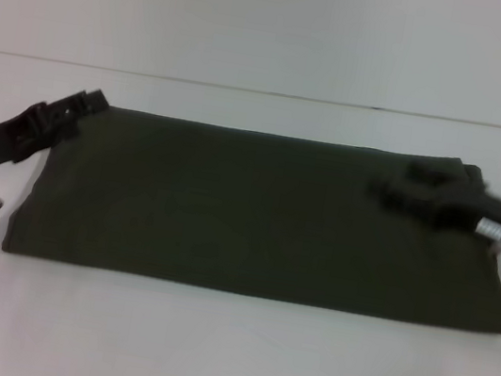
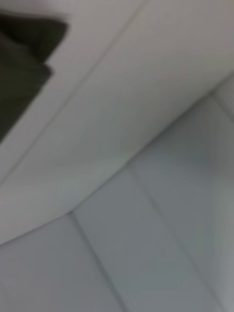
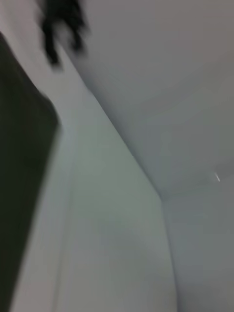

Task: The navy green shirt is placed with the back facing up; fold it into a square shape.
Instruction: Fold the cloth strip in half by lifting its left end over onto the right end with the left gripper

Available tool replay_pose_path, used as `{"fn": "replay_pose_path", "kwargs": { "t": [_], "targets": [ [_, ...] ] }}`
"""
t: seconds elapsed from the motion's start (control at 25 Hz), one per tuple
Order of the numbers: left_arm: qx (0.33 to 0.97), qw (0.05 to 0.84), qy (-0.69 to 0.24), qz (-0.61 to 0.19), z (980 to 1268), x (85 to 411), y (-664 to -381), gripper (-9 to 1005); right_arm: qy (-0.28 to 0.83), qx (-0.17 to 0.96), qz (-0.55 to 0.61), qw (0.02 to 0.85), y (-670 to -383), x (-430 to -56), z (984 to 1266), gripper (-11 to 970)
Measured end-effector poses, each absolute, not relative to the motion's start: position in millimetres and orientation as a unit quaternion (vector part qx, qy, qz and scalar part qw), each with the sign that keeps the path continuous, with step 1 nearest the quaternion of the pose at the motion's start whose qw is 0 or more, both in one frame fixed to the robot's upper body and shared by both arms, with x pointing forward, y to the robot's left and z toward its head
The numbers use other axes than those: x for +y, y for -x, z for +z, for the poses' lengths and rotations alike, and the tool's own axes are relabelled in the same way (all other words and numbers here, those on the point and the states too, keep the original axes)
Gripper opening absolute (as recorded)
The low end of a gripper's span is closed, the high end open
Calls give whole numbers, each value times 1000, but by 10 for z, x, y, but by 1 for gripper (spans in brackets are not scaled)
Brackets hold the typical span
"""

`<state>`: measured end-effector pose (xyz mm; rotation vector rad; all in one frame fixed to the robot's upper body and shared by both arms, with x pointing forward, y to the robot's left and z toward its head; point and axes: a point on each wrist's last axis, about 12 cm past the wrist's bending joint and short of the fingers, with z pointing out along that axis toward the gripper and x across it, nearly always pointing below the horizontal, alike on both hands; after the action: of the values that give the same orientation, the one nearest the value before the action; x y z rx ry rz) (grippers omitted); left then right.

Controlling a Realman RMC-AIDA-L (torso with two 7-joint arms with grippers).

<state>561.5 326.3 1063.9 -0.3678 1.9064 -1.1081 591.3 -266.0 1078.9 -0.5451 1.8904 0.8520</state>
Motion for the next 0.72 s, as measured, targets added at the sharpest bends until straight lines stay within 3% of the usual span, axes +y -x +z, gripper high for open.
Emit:
{"fn": "replay_pose_path", "kwargs": {
  "t": [0.04,0.24,0.72],
  "targets": [
    [771,422,145,-454,10664,3300,-5572,739,256,767,354,470,-5862,-2610,10785,919],
    [799,338,151,-473,10765,3467,-5449,947,364,735,362,443,-5635,-2450,10701,925],
    [843,328,165,-394,10582,3404,-5621,952,378,732,360,438,-5565,-2375,10603,930]
  ]
}}
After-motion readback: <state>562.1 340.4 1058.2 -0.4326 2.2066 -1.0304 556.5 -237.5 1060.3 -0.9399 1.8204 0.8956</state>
